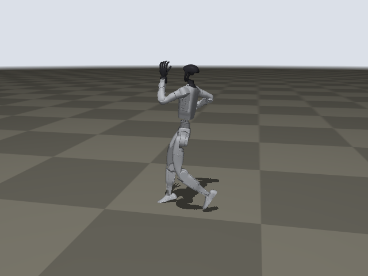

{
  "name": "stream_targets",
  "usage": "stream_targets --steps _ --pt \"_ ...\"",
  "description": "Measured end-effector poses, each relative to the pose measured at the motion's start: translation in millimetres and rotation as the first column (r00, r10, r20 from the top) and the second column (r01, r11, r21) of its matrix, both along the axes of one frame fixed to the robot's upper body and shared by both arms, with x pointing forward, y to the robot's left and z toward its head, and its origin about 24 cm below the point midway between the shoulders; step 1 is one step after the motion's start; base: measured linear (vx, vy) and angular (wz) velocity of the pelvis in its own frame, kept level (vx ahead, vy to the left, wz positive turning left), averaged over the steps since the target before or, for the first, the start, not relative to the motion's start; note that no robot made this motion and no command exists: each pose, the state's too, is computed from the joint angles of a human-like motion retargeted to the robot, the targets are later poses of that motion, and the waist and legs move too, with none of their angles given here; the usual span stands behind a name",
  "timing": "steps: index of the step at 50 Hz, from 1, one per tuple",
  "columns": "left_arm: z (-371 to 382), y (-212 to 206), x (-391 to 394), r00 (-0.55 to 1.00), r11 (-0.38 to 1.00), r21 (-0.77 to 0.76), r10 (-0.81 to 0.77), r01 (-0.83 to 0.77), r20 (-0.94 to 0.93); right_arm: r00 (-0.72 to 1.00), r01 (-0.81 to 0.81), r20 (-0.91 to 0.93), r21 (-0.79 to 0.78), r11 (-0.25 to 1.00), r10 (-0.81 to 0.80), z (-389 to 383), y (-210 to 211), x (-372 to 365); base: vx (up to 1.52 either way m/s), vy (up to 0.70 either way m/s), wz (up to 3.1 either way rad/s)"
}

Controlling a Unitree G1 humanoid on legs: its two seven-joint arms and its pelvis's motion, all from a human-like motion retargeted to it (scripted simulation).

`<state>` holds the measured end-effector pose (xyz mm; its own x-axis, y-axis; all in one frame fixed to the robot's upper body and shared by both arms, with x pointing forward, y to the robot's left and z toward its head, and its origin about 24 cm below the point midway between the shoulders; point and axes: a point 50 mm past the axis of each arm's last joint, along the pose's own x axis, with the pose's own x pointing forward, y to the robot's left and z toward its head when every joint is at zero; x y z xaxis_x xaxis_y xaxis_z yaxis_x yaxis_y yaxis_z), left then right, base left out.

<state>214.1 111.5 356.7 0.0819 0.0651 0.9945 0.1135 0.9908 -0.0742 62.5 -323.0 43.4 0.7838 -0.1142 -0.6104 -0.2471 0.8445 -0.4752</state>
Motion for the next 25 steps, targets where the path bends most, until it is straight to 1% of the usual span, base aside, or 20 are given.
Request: stream_targets --steps 2,4,5,7,8,10,12,13,15,17,18,20,22,25 --pt "-26 11 13 0.992 1.000 0.003 0.016 -0.016 -0.121 0.996 -0.065 0.062 -0.014 0.998 0.065 -3 5 29 1.10 -0.22 -0.99" --pt "-56 24 24 0.963 0.999 -0.011 0.044 -0.048 -0.264 0.980 -0.083 0.176 -0.048 0.995 0.090 2 11 55 1.00 -0.02 -0.69" --pt "-72 33 28 0.938 0.996 -0.016 0.072 -0.082 -0.339 0.963 -0.076 0.252 -0.075 0.994 0.093 7 14 68 0.89 0.06 -0.69" --pt "-114 58 33 0.845 0.973 -0.013 0.192 -0.229 -0.499 0.862 0.008 0.505 -0.113 0.994 0.050 27 21 108 0.76 0.00 -1.26" --pt "-140 74 31 0.767 0.951 -0.009 0.243 -0.308 -0.594 0.762 0.059 0.647 -0.102 0.993 0.021 46 25 134 0.67 0.02 -2.08" --pt "-202 109 14 0.555 0.899 -0.012 0.261 -0.439 -0.790 0.467 0.077 0.884 -0.017 0.997 -0.021 108 49 186 0.70 0.12 -2.71" --pt "-264 139 -25 0.271 0.839 0.081 0.264 -0.538 -0.926 0.149 -0.081 0.989 0.018 0.997 -0.006 182 99 212 0.88 0.24 -2.47" --pt "-289 148 -49 0.119 0.816 0.177 0.287 -0.550 -0.951 -0.007 -0.168 1.000 -0.010 0.986 0.009 218 125 209 0.99 0.30 -1.63" --pt "-325 160 -95 -0.151 0.797 0.379 0.351 -0.470 -0.924 -0.318 -0.246 0.947 -0.131 0.960 0.047 277 166 182 1.07 0.33 -0.72" --pt "-346 169 -131 -0.336 0.797 0.515 0.413 -0.317 -0.846 -0.581 -0.189 0.806 -0.266 0.945 0.111 315 191 143 1.14 0.37 0.00" --pt "-351 174 -147 -0.399 0.791 0.561 0.446 -0.244 -0.801 -0.674 -0.170 0.728 -0.316 0.933 0.124 327 201 123 1.18 0.36 0.00" --pt "-350 187 -169 -0.473 0.761 0.635 0.513 -0.136 -0.716 -0.782 -0.229 0.619 -0.381 0.896 0.063 336 217 92 1.21 0.33 -0.16" --pt "-339 194 -195 -0.521 0.724 0.687 0.561 -0.066 -0.643 -0.788 -0.341 0.614 -0.388 0.856 -0.036 327 224 79 1.22 0.33 -0.05" --pt "-320 195 -197 -0.505 0.712 0.702 0.595 -0.031 -0.626 -0.745 -0.429 0.661 -0.370 0.824 -0.091 311 222 77 1.18 0.33 0.58"
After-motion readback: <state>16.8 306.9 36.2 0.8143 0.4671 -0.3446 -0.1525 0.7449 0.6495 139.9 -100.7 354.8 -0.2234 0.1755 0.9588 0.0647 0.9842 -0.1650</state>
